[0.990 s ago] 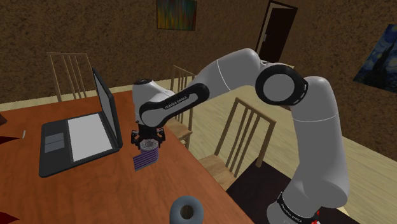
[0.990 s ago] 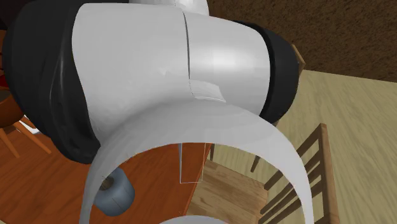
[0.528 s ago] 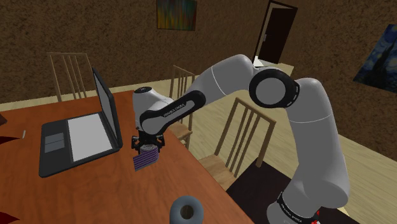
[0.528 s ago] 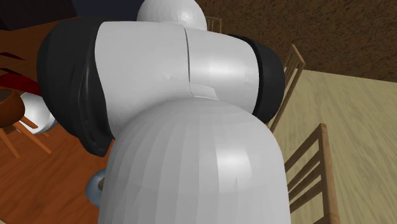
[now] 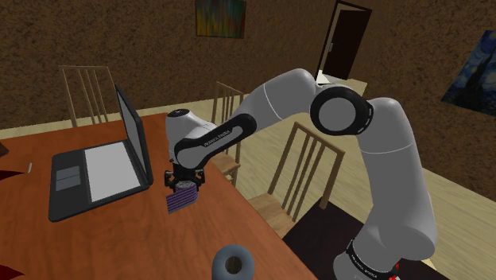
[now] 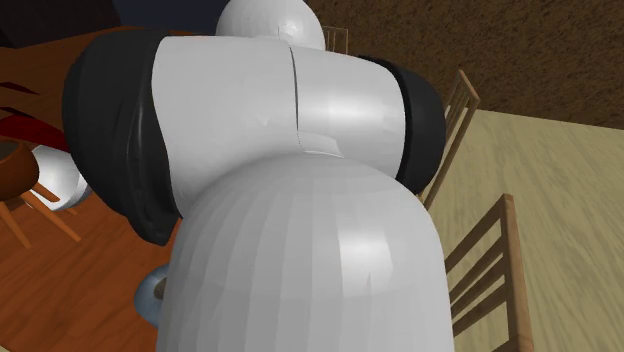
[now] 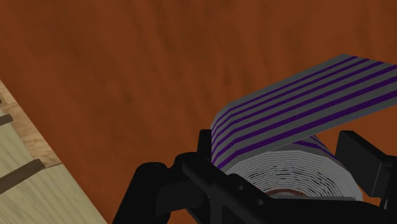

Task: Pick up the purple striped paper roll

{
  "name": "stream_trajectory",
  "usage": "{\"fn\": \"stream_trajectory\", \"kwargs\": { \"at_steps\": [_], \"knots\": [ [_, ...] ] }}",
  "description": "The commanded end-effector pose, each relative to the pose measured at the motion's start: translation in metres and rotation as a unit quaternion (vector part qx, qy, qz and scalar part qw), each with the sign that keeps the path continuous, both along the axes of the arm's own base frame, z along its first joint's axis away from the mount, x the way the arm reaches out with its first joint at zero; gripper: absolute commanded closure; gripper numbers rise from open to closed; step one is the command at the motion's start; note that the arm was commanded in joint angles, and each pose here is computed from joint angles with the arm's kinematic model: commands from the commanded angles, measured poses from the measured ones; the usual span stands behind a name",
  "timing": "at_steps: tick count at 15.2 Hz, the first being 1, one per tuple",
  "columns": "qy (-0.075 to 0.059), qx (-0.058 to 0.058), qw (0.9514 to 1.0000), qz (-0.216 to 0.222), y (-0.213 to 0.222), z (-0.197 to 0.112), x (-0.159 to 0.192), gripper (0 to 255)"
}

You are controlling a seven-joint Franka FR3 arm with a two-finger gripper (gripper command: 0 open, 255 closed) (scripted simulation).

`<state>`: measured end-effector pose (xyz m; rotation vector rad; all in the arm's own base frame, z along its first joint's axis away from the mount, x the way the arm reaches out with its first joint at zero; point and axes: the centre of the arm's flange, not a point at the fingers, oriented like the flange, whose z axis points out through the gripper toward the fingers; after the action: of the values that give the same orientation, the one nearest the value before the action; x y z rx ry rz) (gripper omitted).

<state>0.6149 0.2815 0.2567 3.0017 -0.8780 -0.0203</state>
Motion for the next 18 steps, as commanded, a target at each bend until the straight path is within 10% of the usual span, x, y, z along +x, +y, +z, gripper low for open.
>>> {"fn": "stream_trajectory", "kwargs": {
  "at_steps": [1, 18],
  "knots": [
    [0.000, 0.000, 1.0000, 0.000, 0.000, -0.001, 0.000, 255],
    [0.000, 0.000, 1.0000, 0.000, 0.000, 0.077, -0.001, 255]
  ]
}}
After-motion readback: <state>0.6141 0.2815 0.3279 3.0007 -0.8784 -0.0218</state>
